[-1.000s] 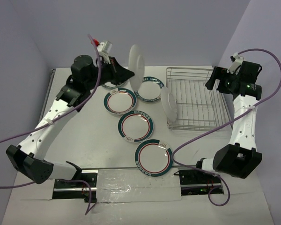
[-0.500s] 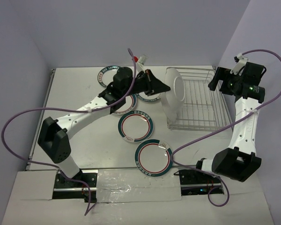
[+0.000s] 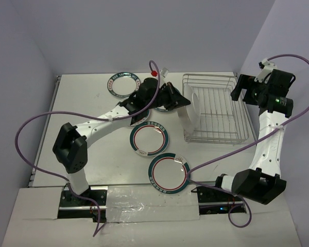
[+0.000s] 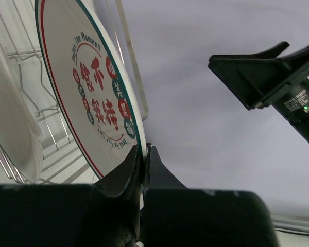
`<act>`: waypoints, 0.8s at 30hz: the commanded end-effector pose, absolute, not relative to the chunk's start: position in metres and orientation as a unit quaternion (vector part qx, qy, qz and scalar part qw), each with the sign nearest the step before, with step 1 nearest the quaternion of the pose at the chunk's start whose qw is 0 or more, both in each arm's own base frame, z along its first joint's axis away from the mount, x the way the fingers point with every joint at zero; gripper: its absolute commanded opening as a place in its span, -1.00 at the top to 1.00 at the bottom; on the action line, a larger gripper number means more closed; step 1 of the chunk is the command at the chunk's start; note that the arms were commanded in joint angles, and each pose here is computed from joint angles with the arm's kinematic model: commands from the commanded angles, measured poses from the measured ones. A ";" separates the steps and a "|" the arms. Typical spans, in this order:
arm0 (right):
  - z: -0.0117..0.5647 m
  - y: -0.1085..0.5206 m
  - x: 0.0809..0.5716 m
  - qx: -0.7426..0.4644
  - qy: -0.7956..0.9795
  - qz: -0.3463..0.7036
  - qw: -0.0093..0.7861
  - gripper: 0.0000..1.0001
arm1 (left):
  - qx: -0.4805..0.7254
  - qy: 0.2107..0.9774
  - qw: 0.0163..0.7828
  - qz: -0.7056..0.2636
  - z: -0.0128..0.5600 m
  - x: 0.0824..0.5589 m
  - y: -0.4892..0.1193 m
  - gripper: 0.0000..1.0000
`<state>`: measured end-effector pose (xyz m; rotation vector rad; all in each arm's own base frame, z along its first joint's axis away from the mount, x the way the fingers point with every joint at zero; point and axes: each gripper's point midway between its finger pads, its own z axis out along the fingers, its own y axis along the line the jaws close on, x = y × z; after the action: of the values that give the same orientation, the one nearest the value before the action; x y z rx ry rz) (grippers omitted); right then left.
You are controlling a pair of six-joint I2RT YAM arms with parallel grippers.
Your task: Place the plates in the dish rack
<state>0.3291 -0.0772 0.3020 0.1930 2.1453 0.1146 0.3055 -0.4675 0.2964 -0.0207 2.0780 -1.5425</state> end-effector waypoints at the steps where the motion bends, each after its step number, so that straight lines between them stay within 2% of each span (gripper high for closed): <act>1: 0.313 -0.079 0.322 0.069 0.870 0.033 0.487 -1.00 | -0.003 0.736 0.283 -0.615 0.330 0.311 -0.480 1.00; 12: 0.311 -0.075 0.322 0.059 0.872 0.042 0.484 -1.00 | 0.017 0.751 0.265 -0.605 0.285 0.320 -0.498 0.99; 14: 0.310 -0.075 0.322 0.058 0.872 0.043 0.483 -1.00 | 0.018 0.753 0.258 -0.605 0.281 0.318 -0.499 0.87; 15: 0.310 -0.074 0.322 0.058 0.872 0.044 0.484 -1.00 | 0.019 0.755 0.255 -0.604 0.276 0.317 -0.499 0.67; 16: 0.311 -0.074 0.322 0.056 0.872 0.043 0.485 -1.00 | 0.021 0.755 0.255 -0.604 0.275 0.316 -0.499 0.59; 17: 0.311 -0.074 0.322 0.057 0.872 0.044 0.484 -1.00 | 0.026 0.756 0.258 -0.601 0.275 0.316 -0.497 0.31; 22: 0.314 -0.073 0.322 0.054 0.871 0.046 0.487 -1.00 | 0.053 0.751 0.310 -0.580 0.292 0.324 -0.481 -0.56; 24: 0.315 -0.072 0.322 0.053 0.870 0.047 0.487 -1.00 | 0.079 0.746 0.348 -0.561 0.307 0.327 -0.465 -0.72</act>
<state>0.3263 -0.0733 0.3009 0.1557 2.1543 0.1274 0.3212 -0.4841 0.2250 0.0766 2.1742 -1.4686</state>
